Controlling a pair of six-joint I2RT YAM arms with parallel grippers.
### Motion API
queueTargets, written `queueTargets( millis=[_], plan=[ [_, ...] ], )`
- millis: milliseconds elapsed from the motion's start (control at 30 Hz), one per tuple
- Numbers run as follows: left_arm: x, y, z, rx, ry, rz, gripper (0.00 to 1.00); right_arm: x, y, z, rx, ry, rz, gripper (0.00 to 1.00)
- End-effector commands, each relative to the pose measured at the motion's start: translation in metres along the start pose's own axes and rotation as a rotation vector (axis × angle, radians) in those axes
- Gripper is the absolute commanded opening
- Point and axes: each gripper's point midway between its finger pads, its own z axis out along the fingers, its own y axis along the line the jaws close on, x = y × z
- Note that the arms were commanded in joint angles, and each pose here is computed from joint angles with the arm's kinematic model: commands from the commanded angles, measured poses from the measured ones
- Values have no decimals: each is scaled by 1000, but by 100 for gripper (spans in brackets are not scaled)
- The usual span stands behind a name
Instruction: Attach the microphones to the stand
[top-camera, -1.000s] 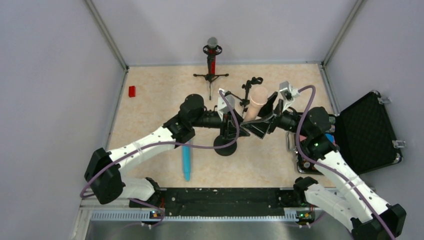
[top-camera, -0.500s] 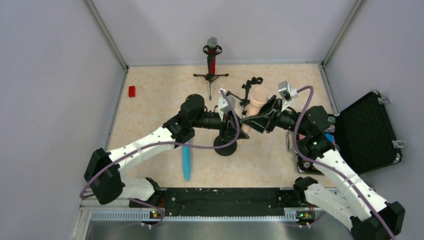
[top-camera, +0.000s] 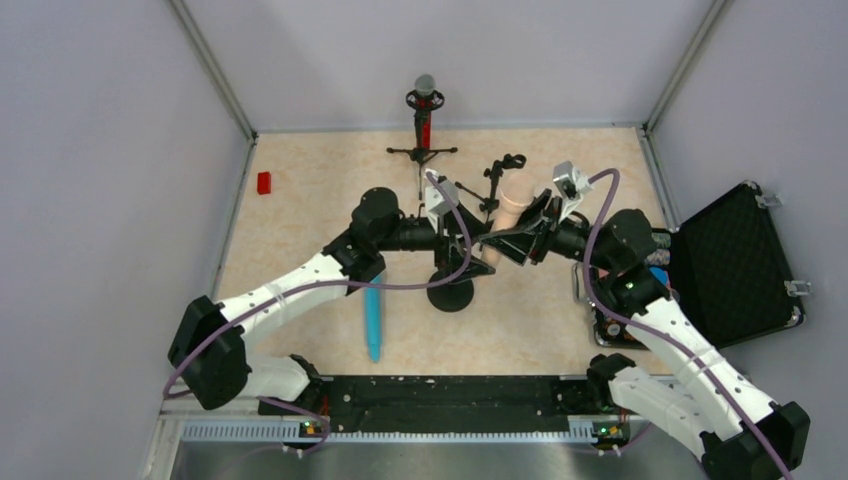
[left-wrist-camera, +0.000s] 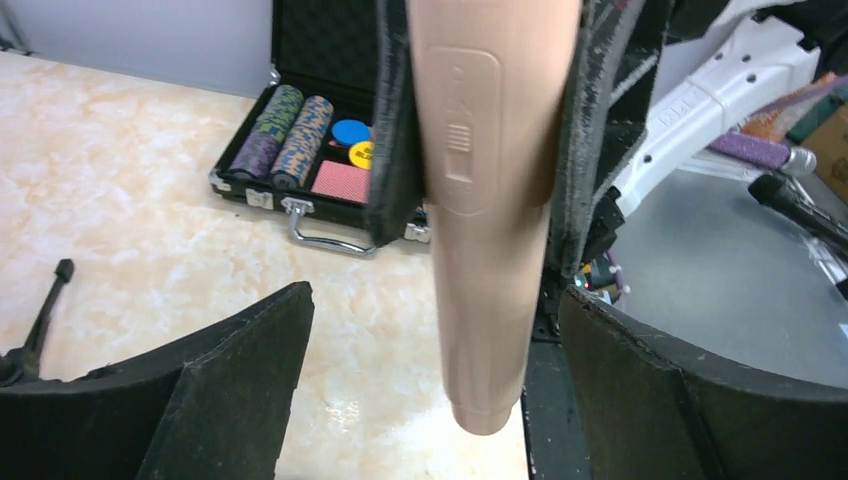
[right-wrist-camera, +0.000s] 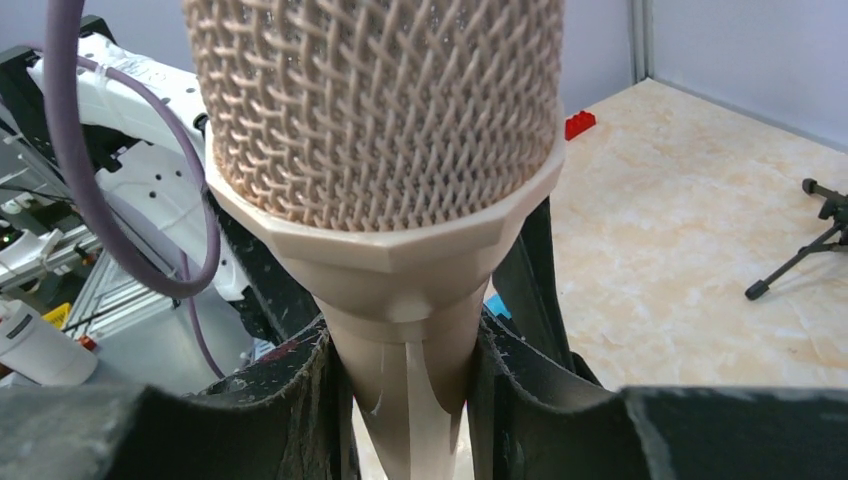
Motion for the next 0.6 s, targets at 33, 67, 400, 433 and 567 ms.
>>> queueTargets(
  millis=[33, 67, 400, 433, 567],
  plan=[
    [-42, 15, -16, -39, -163, 16, 97, -22, -3, 0, 30, -40, -83, 0],
    [-46, 22, -22, -56, -179, 7, 97, -21, -5, 0, 40, -37, -84, 0],
    [-51, 65, -73, -299, -184, 73, 98, -8, -50, -6, 257, -22, -66, 0],
    [-49, 67, -76, -323, -166, 89, 99, -5, -54, -6, 263, -14, -51, 0],
    [-39, 70, -83, -366, -101, 153, 99, 4, -69, -2, 282, 14, -6, 0]
  ],
)
